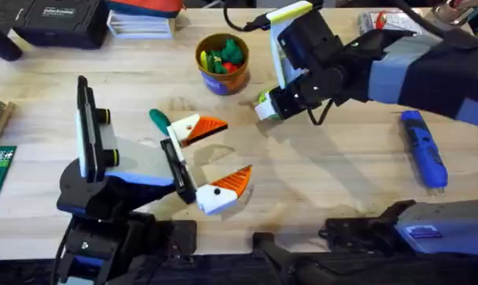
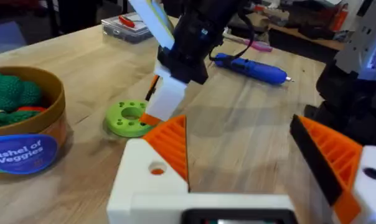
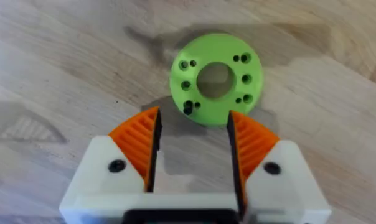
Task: Pick up the gripper from the table and insert it into the empty holder that is missing its gripper. Then pick up a screw, insert it into the mounting hole, and use the screwdriver to tighten it. Finally, clean up the table by picking up the vegetable and placing it into the bucket.
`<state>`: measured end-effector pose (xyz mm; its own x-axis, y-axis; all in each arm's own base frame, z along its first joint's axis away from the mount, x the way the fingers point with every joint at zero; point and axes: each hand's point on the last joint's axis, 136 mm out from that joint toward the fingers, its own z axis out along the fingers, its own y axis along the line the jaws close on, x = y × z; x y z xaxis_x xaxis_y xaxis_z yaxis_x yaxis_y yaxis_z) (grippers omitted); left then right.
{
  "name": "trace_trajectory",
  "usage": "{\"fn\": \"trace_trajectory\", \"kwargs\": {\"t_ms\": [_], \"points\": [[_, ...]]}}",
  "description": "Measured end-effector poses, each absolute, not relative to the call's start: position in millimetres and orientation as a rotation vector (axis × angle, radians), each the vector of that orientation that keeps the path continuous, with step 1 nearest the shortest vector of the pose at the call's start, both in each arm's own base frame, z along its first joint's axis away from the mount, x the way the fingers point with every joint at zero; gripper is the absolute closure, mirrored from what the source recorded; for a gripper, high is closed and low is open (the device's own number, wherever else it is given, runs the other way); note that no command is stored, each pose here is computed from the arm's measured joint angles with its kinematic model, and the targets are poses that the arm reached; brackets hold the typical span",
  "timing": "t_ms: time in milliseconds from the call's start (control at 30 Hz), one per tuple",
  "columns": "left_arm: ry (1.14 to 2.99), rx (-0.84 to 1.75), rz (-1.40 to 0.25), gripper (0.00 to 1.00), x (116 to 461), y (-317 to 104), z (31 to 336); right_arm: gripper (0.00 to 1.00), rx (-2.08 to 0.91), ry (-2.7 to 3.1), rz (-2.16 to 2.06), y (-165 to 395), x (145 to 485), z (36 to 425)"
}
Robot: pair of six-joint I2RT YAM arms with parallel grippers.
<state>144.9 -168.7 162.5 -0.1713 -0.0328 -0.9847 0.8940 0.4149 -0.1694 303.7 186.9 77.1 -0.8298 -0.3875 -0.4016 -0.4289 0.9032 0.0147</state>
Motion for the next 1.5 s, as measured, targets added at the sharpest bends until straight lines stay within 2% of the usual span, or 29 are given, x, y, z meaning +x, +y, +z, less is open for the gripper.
{"fn": "trace_trajectory", "kwargs": {"t_ms": [267, 467, 600, 867, 1000, 1167, 1300, 1500], "points": [[1.511, 0.800, -1.002, 0.015, 144.8, -168.7, 162.5, 0.544, -0.613, 2.649, 0.128, 189.8, 306.4, 77.7], [1.511, 0.800, -1.002, 0.015, 144.8, -168.7, 162.4, 0.597, -0.644, 2.661, 0.126, 197.2, 304.7, 67.1], [1.511, 0.800, -1.002, 0.015, 144.8, -168.7, 162.5, 0.686, -0.658, 2.685, 0.114, 197.8, 302.5, 57.9], [1.512, 0.800, -1.002, 0.015, 144.8, -168.7, 162.4, 0.700, -0.655, 2.677, 0.117, 199.1, 304.9, 57.5], [1.511, 0.799, -1.002, 0.014, 144.8, -168.7, 162.5, 0.839, -0.654, 2.674, 0.119, 199.6, 305.5, 57.9], [1.511, 0.800, -1.002, 0.015, 144.8, -168.7, 162.4, 0.865, -0.654, 2.674, 0.119, 199.6, 305.5, 57.9], [1.511, 0.800, -1.002, 0.015, 144.8, -168.7, 162.5, 0.946, -0.653, 2.673, 0.117, 199.4, 305.7, 57.9], [1.511, 0.800, -1.002, 0.015, 144.8, -168.7, 162.4, 0.993, -0.660, 2.669, 0.102, 198.5, 307.4, 57.4]]}}
